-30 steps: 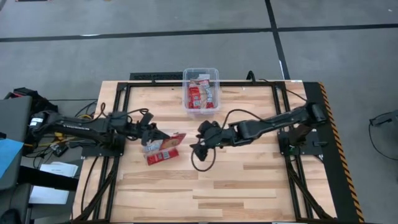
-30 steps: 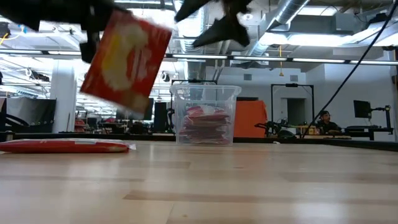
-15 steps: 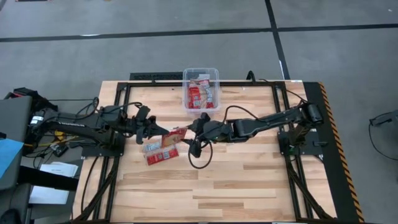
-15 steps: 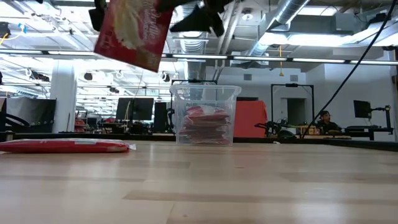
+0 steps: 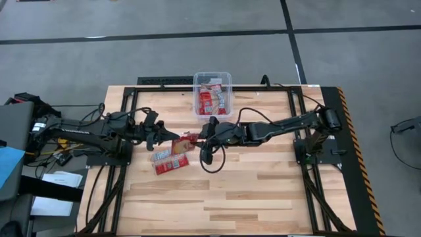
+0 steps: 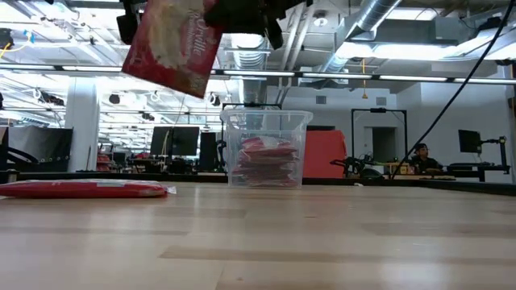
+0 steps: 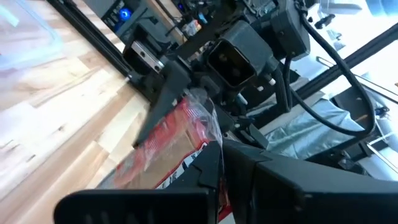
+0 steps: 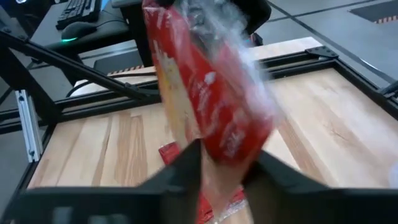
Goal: Sort popcorn bags into baskets
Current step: Put the red popcorn bag into the transparent bin
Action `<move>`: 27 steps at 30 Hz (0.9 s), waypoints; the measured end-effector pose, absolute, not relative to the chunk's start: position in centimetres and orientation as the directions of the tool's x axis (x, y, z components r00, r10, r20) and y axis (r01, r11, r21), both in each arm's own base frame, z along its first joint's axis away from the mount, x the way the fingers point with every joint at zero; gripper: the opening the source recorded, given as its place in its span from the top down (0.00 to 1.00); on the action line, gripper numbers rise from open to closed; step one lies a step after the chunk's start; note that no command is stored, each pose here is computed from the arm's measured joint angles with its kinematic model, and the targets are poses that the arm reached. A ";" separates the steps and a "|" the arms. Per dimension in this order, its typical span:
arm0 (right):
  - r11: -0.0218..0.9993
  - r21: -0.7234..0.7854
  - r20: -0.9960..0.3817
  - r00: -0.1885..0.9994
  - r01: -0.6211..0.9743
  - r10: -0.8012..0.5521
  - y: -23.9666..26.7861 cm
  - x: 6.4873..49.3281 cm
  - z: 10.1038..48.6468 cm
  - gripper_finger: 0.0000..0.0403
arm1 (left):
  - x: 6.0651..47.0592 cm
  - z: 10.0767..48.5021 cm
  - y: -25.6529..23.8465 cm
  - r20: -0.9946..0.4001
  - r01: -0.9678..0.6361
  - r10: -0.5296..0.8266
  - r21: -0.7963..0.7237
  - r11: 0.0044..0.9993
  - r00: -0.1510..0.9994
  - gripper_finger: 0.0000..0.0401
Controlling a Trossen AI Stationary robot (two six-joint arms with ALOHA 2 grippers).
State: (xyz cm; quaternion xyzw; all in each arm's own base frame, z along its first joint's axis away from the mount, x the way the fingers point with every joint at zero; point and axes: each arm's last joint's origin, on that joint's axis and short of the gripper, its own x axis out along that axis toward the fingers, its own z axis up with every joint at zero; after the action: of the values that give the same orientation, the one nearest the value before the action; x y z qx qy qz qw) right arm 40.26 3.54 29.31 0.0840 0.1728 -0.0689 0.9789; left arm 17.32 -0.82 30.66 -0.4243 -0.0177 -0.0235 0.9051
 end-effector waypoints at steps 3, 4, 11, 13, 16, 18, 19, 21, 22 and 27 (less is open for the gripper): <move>0.979 0.133 -0.351 0.931 0.156 -0.101 3.3 40.3 29.3 0.91 | 17.4 30.5 -0.7 0.041 0.029 0.005 -0.768 0.640 0.999 1.00; 0.981 0.130 -0.347 0.934 0.144 -0.091 3.3 40.3 29.3 0.94 | 17.4 30.5 -0.7 0.034 0.013 0.020 -0.769 0.639 0.999 1.00; 0.958 0.211 -0.326 0.938 0.192 -0.117 1.7 40.2 29.8 0.93 | 17.1 29.6 -0.1 -0.068 -0.179 0.200 -0.769 0.614 0.977 1.00; 0.954 0.220 -0.311 0.942 0.202 -0.128 0.9 39.9 30.5 0.96 | 16.8 29.2 0.1 -0.110 -0.268 0.281 -0.734 0.624 0.953 0.99; 0.943 0.222 -0.331 0.929 0.248 -0.166 -0.9 38.8 32.1 0.96 | 16.2 29.0 0.6 -0.138 -0.369 0.381 -0.673 0.641 0.914 0.95; 0.927 0.232 -0.354 0.913 0.295 -0.202 -2.4 37.9 32.9 0.95 | 15.7 29.2 0.9 -0.130 -0.410 0.433 -0.638 0.652 0.892 0.89; 0.919 0.230 -0.368 0.903 0.320 -0.222 -3.1 37.5 33.3 0.94 | 15.6 28.9 1.0 -0.147 -0.442 0.457 -0.619 0.649 0.877 0.86; 0.903 0.231 -0.365 0.893 0.361 -0.263 -4.8 36.9 34.1 0.94 | 15.3 29.2 1.3 -0.121 -0.461 0.499 -0.609 0.646 0.858 0.78; 0.894 0.228 -0.376 0.882 0.386 -0.285 -5.6 36.4 34.4 0.94 | 15.0 29.3 1.4 -0.120 -0.475 0.513 -0.595 0.649 0.850 0.73; 0.861 0.268 -0.353 0.875 0.433 -0.330 -10.9 34.0 36.0 0.96 | 14.4 29.1 2.0 -0.148 -0.540 0.551 -0.515 0.666 0.821 0.51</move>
State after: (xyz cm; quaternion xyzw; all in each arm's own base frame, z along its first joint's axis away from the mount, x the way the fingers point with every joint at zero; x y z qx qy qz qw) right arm 34.03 -10.89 35.96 0.1717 0.1490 -0.2002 0.9530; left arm 14.40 1.98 29.08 -0.2790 -0.0100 0.2989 0.9125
